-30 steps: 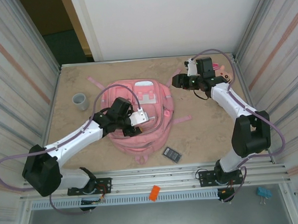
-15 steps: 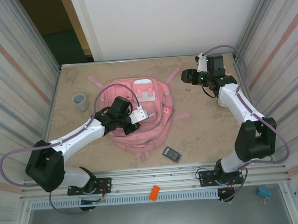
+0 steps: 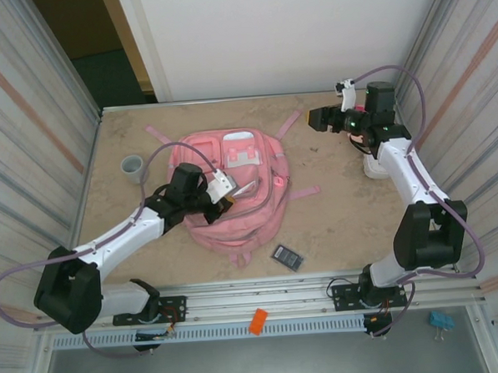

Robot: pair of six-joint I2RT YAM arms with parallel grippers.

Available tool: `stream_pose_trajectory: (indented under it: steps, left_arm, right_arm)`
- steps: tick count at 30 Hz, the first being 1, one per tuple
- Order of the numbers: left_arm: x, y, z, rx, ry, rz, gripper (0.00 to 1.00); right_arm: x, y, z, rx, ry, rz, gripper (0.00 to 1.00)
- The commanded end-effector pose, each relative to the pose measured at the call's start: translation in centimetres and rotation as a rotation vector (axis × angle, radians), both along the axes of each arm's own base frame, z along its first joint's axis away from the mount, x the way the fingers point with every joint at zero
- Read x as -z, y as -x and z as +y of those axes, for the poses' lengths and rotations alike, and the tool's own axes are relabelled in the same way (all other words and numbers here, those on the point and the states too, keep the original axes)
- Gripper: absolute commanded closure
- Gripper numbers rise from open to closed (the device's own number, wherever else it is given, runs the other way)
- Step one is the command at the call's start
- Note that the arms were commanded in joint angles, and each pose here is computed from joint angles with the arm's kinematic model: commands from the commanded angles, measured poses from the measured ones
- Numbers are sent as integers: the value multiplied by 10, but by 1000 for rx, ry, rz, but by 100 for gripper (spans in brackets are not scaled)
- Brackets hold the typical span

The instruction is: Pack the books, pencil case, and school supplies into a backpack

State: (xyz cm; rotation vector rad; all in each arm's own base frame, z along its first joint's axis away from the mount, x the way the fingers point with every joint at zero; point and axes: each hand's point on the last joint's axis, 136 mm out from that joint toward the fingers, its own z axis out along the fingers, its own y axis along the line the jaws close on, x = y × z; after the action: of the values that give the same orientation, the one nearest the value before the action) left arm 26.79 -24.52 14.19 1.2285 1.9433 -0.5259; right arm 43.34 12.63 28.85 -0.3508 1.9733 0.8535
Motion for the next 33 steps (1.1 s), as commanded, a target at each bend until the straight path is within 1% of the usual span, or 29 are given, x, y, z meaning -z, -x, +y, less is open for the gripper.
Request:
stream_pose_trajectory:
  steps: [1,4,5,6,8,10,12,15,18,24,28,33]
  left_arm:
    - [-40,-5,-9,38,140,-79,100]
    - [-39,-9,-4,48,134,-96,100]
    - [-40,-10,-2,57,133,-104,100]
    - [-42,-10,-2,67,136,-109,100]
    - [-45,-10,-1,93,140,-121,100]
    - [-47,-7,-1,126,147,-115,100]
    - [-48,-4,-3,151,150,-110,100]
    - [-48,-1,-3,176,150,-106,100]
    - [-48,0,-1,186,143,-113,100]
    - [-51,4,-1,224,124,-107,100]
    - [-53,4,-1,238,119,-107,100]
    - [-55,5,0,242,107,-104,100]
  right_arm:
    - [5,11,19,-151,-43,-20,30]
    - [10,15,30,-227,-83,-13,32]
    - [12,20,38,-270,-66,-33,33]
    - [17,27,46,-318,-29,-53,34]
    - [33,52,67,-455,109,-95,34]
    - [50,74,84,-571,217,-104,34]
    - [62,88,94,-640,246,-95,35]
    - [77,109,107,-759,236,-105,38]
    - [98,126,117,-856,296,-122,38]
    - [124,125,132,-964,335,-125,39]
    - [133,116,144,-998,343,-152,41]
    - [135,108,160,-1012,334,-196,41]
